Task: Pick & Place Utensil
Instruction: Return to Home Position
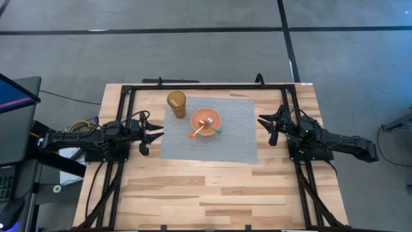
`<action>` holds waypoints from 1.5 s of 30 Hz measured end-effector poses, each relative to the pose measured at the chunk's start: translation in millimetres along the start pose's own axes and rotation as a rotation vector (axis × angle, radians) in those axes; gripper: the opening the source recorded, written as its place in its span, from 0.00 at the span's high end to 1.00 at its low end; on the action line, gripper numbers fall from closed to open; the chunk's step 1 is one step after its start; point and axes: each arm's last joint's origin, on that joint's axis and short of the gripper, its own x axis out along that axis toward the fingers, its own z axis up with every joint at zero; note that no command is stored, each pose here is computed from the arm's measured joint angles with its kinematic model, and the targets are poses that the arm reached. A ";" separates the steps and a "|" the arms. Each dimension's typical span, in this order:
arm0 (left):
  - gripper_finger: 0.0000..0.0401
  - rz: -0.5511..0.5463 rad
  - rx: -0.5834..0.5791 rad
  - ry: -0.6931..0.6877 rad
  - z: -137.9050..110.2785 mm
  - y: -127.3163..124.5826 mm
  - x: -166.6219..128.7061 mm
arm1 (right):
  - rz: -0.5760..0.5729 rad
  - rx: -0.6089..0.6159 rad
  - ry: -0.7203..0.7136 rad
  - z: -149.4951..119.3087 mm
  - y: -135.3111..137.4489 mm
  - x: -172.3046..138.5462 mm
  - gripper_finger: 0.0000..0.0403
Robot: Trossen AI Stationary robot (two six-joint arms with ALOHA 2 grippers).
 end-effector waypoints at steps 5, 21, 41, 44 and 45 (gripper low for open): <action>0.68 0.000 0.000 -0.001 0.1 0.0 0.0 | 0.000 0.000 0.000 0.0 0.0 0.0 0.76; 0.68 0.000 -0.001 -0.012 1.2 0.0 0.0 | -0.001 0.000 0.000 0.0 0.0 0.0 0.76; 0.68 0.000 -0.002 -0.016 1.5 0.0 0.0 | -0.001 0.000 0.001 -0.1 0.0 0.0 0.76; 0.68 0.000 -0.002 -0.016 1.6 -0.1 0.0 | -0.001 0.000 0.001 -0.1 0.0 0.0 0.76; 0.68 0.000 -0.002 -0.016 1.6 0.0 0.0 | -0.001 0.000 0.000 0.0 0.0 0.0 0.76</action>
